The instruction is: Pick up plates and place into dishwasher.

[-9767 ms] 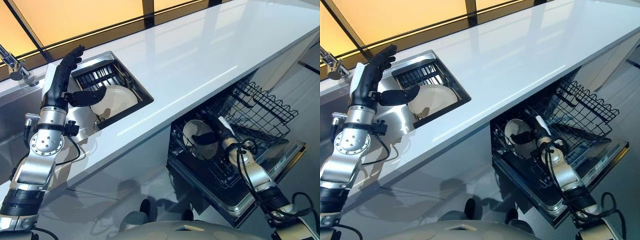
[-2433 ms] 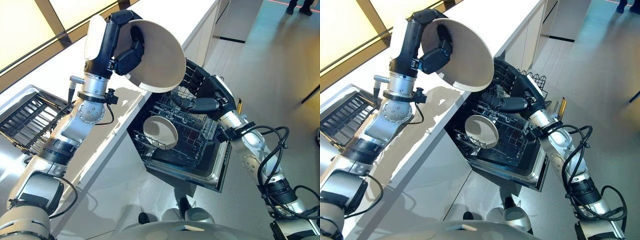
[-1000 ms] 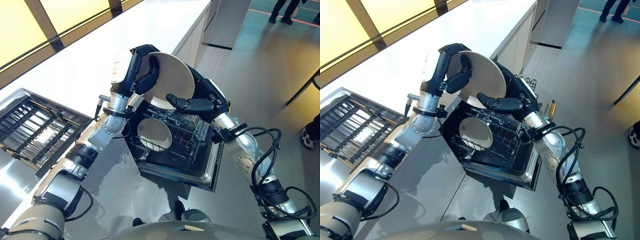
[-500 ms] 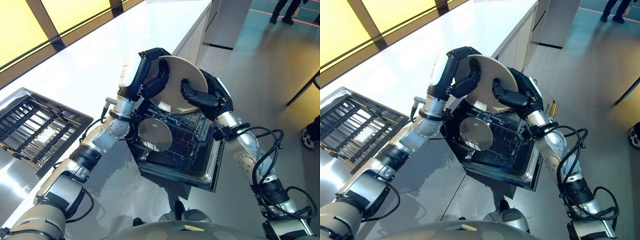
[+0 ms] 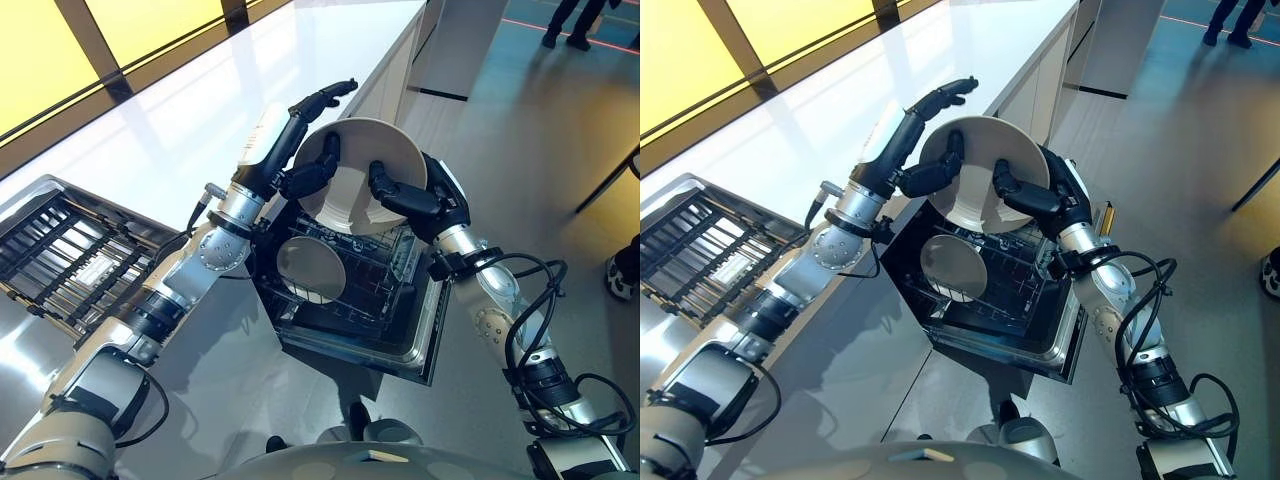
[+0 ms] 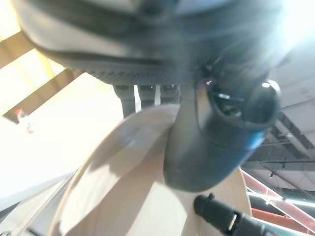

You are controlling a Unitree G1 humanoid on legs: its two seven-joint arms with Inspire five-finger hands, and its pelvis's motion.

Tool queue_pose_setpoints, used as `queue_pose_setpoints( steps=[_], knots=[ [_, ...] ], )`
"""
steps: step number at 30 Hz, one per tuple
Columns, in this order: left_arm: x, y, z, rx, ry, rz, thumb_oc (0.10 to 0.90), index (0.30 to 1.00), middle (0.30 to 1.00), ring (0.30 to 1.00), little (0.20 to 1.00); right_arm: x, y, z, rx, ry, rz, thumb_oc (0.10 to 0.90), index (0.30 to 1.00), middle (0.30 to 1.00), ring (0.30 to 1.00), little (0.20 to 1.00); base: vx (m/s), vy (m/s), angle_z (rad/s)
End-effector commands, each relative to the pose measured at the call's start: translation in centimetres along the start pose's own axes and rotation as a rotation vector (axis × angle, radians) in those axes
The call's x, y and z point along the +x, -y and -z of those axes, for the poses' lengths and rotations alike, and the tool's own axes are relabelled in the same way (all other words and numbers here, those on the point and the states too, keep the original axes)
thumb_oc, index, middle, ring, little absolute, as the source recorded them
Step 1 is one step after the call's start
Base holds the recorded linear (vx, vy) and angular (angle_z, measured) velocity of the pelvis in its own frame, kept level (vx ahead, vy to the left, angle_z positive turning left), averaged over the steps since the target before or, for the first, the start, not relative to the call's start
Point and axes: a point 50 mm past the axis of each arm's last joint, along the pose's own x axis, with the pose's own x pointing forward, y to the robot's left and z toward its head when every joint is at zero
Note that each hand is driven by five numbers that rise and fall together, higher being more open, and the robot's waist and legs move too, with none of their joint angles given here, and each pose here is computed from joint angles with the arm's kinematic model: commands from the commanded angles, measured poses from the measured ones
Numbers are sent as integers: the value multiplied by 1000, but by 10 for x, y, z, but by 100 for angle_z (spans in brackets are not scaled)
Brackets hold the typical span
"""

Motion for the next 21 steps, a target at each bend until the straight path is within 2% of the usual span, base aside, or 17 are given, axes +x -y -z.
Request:
queue_pose_setpoints(
  steps=[1,6,11,14,15,21],
  knots=[
    [19,-43,-9,-12,5,-79,800,900,900,900,900,9,-12,-52,-98,259,-107,100,300,300,300,200,3,-13,5],
    [4,-66,2,-33,-117,-6,800,900,900,900,900,3,7,-56,-223,244,-21,100,300,300,300,200,5,-19,10],
    [-21,-109,6,11,-194,-102,800,900,900,900,900,-8,40,-71,-481,256,176,100,300,300,300,200,11,-23,5],
    [-34,-122,7,36,-223,-157,800,900,900,900,900,-14,51,-75,-552,254,242,100,300,300,300,200,12,-23,15],
    [-47,-130,9,46,-248,-196,800,900,900,900,900,-20,63,-80,-624,253,318,100,300,300,300,200,19,-32,13],
    [-81,-134,18,34,-347,-219,800,900,900,900,900,-35,84,-86,-769,227,463,100,300,300,300,200,20,-21,14]
  ],
)
